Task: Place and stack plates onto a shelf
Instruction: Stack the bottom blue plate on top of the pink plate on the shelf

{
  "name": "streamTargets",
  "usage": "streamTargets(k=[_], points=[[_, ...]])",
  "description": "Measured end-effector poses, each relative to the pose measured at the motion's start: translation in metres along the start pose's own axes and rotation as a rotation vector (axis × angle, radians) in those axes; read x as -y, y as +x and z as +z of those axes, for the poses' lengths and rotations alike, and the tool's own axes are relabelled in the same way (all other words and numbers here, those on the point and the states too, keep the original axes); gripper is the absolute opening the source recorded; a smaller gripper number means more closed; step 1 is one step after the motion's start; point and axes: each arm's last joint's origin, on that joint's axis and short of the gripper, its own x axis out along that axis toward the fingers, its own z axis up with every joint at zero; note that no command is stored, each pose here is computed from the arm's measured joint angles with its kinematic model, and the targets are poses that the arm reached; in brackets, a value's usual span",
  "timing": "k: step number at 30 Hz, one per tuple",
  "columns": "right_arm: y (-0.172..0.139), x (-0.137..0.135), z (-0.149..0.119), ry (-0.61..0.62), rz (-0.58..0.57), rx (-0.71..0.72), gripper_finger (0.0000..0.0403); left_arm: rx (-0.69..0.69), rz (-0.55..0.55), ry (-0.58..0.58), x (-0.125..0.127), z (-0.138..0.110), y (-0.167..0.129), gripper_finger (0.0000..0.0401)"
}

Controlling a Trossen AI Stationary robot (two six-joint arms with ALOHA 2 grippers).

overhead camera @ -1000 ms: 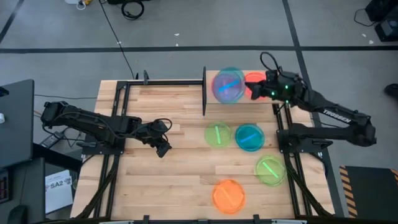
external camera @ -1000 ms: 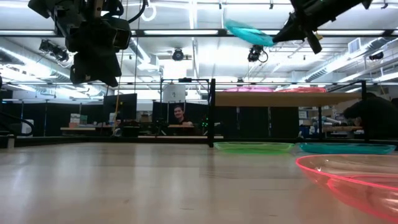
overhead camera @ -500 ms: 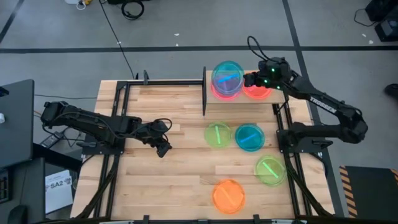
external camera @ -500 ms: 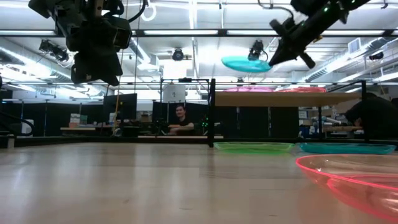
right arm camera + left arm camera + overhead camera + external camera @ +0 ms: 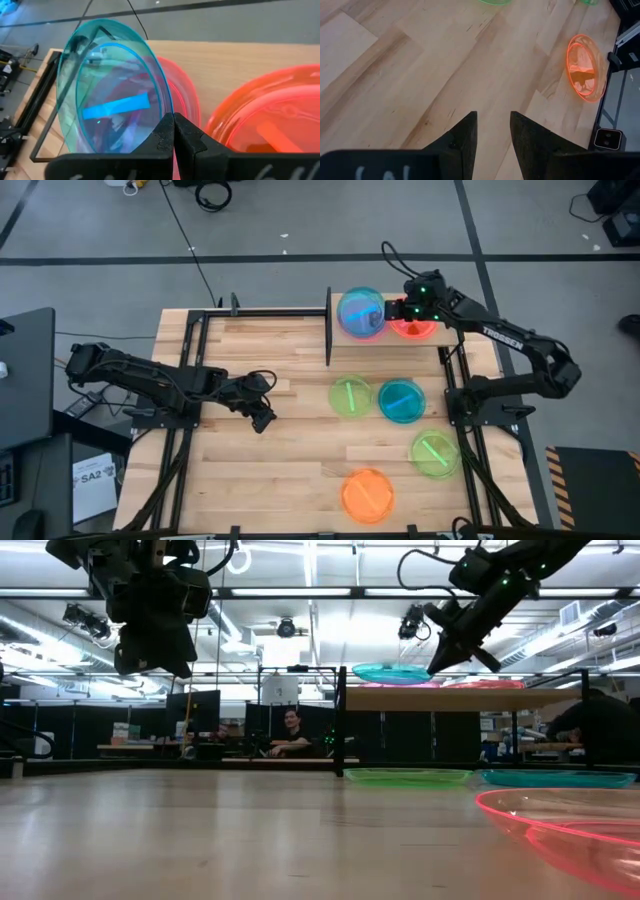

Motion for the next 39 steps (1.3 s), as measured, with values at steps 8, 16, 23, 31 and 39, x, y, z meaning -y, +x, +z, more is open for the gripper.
streamTargets(k=[8, 16, 23, 31, 39], points=[[0.0032, 0.0048, -0.0002, 0.021, -0.014, -0.028, 0.0007, 0.000, 0.000, 0.000, 0.0000, 0.0000, 0.0000, 0.0123], [0.0030, 0.0062, 0.0007, 0.027, -0.017, -0.026, 0.0023, 0.000, 0.000, -0.001, 0.0000, 0.0000, 0.0000, 0.0123], [0.0029, 0.0059, 0.0006, 0.026, -0.007, -0.033, 0.0027, -0.001, 0.000, -0.001, 0.0000, -0.0001, 0.0000, 0.0123], [0.0030, 0.0063, 0.0007, 0.026, -0.018, -0.026, 0.0032, -0.001, 0.000, -0.001, 0.0000, -0.0001, 0.0000, 0.0123], [0.0025, 0.0085, 0.0023, 0.033, -0.025, -0.020, 0.0067, -0.001, 0.000, -0.001, 0.0000, -0.0001, 0.0000, 0.0123]])
